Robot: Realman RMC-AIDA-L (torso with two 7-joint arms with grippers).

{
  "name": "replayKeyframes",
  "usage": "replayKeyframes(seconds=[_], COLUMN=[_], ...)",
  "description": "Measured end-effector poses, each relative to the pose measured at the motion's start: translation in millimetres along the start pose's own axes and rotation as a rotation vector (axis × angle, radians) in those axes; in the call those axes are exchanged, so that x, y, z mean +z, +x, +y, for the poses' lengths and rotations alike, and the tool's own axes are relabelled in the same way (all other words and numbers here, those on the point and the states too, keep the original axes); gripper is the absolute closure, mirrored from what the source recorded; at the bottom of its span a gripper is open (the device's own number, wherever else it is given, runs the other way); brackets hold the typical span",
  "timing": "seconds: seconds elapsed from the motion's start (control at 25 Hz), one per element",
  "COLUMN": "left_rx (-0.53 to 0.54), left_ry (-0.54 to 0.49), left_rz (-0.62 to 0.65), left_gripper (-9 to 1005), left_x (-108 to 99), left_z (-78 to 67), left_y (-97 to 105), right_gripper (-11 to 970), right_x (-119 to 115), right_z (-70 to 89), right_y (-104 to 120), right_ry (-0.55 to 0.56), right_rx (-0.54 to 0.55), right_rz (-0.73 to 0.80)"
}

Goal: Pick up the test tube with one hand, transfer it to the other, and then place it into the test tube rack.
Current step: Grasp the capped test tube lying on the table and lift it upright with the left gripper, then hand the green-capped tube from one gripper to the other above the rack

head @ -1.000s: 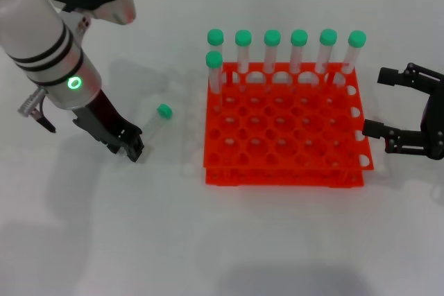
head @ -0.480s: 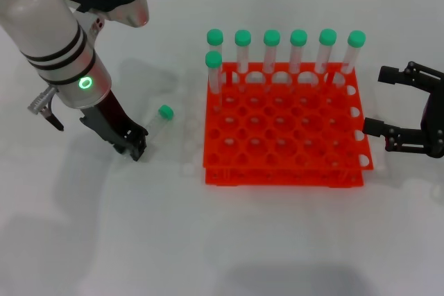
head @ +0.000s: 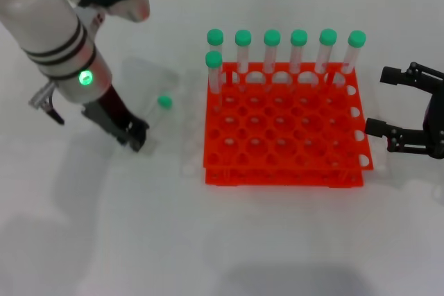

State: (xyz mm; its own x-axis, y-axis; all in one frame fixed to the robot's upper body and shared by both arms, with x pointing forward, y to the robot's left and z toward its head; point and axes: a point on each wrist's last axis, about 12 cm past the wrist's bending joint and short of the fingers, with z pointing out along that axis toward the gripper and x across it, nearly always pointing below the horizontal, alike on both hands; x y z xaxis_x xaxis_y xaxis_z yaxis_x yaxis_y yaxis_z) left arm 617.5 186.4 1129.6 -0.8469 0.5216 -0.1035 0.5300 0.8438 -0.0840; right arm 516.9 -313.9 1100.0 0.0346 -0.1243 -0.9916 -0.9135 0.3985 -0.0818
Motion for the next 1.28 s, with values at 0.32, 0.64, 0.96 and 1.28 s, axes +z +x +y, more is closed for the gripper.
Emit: replayKeyframes(seconds=[0.32, 0.64, 0.96, 1.28], left_rx=[0.049, 0.227, 0.452, 0.559], left_ry=[-0.075, -0.012, 0.186, 0.392], left_rz=[-0.335, -0.714, -0.903, -0.902], left_gripper=[794, 786, 777, 768], left_x=[-62, -89, -74, -50], left_z=[8.3, 2.0, -7.9, 5.5], left_y=[0, -4, -8, -15], right_gripper=[90, 89, 90, 90], right_x=[-3, -2, -2, -3], right_z=[0.2, 1.1, 3.4, 2.8], right_y=[0, 0, -1, -3], right_ry=[-0.002, -0.004, -0.006, -0.006], right_rx=[0.003, 0.007, 0.011, 0.019], right_rz=[-0.001, -0.004, -0.024, -0.036])
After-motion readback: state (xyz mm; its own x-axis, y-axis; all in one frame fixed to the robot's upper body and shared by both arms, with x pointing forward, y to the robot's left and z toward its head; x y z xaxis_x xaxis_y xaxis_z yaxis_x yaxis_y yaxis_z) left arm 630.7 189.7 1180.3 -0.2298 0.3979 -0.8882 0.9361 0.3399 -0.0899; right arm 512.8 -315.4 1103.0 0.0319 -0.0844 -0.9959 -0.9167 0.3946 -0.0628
